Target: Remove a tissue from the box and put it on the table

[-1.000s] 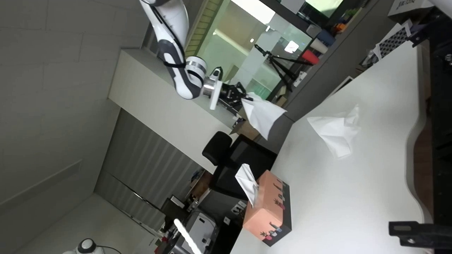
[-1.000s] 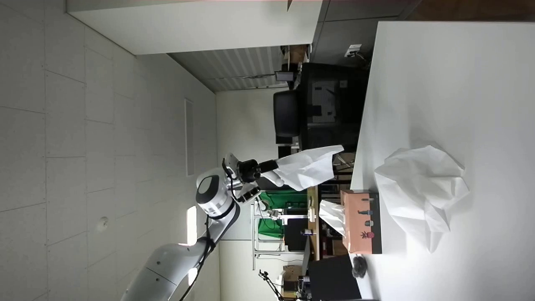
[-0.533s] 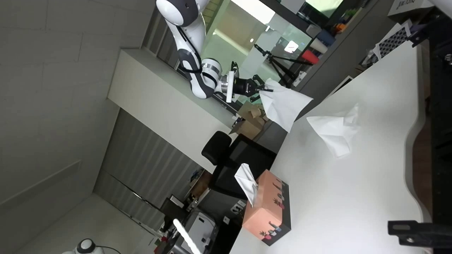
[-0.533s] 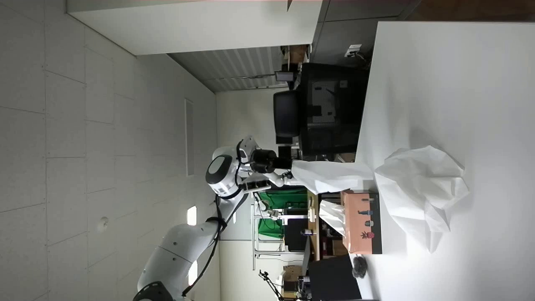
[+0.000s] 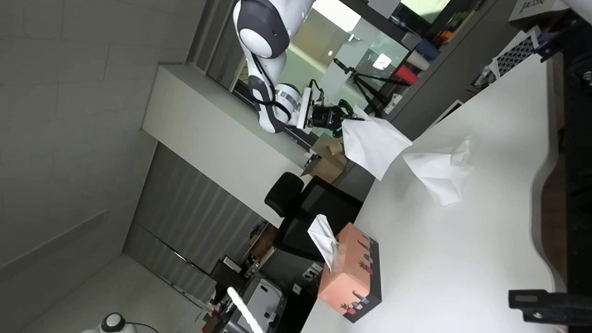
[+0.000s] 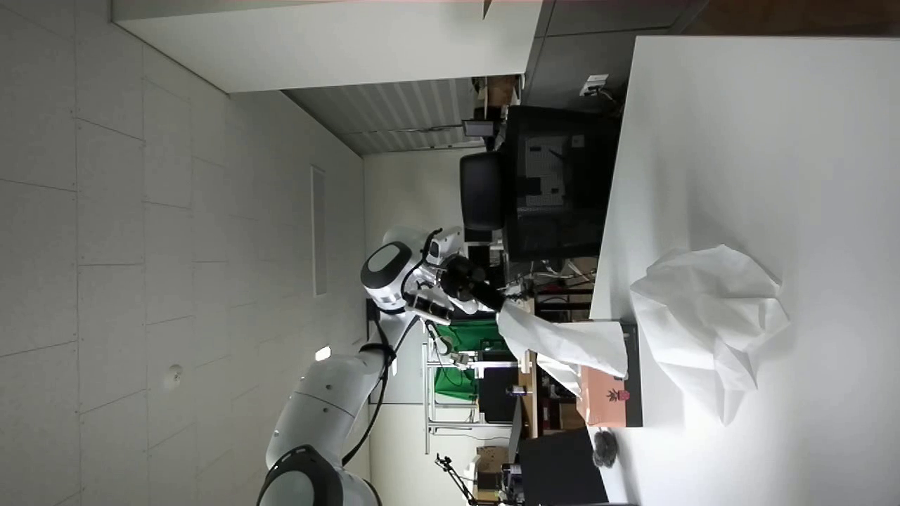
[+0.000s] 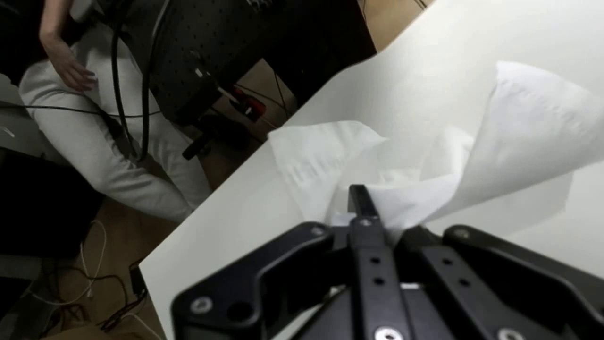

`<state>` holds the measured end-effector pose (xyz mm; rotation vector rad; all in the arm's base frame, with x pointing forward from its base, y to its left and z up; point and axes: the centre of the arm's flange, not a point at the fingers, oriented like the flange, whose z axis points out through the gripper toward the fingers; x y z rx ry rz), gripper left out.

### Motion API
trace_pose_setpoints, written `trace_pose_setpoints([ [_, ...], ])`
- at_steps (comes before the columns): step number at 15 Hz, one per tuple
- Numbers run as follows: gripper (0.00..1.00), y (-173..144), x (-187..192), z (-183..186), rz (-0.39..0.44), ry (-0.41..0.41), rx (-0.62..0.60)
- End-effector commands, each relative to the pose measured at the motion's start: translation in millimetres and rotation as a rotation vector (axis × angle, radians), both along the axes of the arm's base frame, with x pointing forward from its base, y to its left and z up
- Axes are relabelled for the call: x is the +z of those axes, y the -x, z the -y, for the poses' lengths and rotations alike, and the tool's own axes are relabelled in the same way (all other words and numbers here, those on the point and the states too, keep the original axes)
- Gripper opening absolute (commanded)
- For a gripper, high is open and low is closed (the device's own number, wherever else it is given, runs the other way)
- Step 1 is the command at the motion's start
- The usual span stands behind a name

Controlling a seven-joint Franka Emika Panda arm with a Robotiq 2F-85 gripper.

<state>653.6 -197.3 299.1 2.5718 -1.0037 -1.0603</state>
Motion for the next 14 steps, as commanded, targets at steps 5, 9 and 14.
trace_pose_setpoints([
  [5,0.0,-24.1,-48.0,41.9,-0.291,-0.283,-0.034],
  [9,0.0,-19.2,-87.4,58.0,-0.257,-0.288,-0.028],
  [14,0.0,-50.9,-117.5,61.9,0.005,-0.205,0.044],
])
